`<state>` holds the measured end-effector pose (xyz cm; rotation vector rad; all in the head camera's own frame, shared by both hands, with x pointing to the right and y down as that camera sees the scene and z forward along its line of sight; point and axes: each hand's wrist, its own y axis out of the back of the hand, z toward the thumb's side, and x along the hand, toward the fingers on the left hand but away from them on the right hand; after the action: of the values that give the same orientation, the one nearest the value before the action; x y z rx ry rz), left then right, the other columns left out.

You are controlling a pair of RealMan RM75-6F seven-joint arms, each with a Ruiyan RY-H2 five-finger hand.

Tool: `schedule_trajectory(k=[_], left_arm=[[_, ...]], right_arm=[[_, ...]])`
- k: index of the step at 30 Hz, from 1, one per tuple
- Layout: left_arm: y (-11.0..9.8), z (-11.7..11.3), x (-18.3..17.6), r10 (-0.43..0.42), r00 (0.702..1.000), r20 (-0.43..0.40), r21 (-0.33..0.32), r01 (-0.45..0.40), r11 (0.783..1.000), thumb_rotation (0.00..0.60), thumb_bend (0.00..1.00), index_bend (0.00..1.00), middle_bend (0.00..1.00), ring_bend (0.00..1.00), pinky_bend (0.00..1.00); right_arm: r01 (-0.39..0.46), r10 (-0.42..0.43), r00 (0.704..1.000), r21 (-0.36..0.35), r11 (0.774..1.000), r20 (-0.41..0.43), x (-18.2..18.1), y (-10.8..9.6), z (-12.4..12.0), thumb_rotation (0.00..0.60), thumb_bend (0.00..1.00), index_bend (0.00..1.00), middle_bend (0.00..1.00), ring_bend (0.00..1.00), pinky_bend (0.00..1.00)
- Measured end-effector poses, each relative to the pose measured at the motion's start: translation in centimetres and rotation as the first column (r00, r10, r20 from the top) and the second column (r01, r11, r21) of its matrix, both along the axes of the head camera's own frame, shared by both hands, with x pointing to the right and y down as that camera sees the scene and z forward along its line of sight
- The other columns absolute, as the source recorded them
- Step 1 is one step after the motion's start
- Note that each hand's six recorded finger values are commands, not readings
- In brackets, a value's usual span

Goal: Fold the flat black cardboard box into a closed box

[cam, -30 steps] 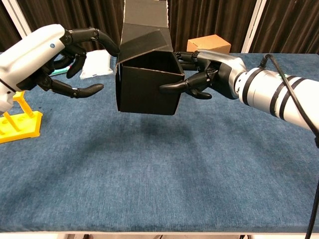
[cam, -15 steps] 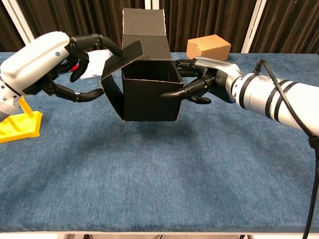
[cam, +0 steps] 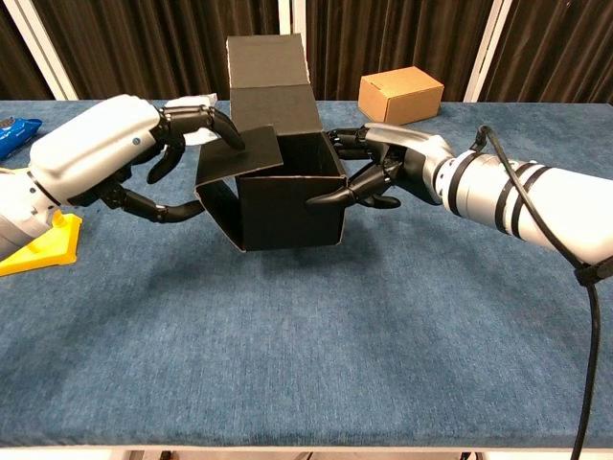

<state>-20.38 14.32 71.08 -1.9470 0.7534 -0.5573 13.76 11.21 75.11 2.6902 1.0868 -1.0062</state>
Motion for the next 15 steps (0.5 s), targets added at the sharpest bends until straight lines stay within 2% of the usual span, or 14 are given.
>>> schedule_trajectory(k=[6, 15], left_arm=[[0.5, 1.4, -0.1, 0.014, 0.999, 0.037, -0.013, -0.014, 1.0, 0.6, 0.24, 0.32, 0.29, 0.75, 1.0], [0.9, 2.5, 0.9, 0.041, 0.997, 0.06, 0.002, -0.042, 0.999, 0.6, 0.24, 0.36, 0.32, 0.76, 1.0]], right_arm=[[0.011, -0.012, 1.0, -0.008, 1.0, -0.005, 0.2, 0.1, 1.3, 0.6, 0.37, 0.36, 0.42, 0.77, 1.0], [0.069, -0.069, 0.998, 0.003, 0.998, -0.001, 0.9, 0.4, 2.7, 0.6, 0.37, 0.3, 0.38, 0.74, 1.0]])
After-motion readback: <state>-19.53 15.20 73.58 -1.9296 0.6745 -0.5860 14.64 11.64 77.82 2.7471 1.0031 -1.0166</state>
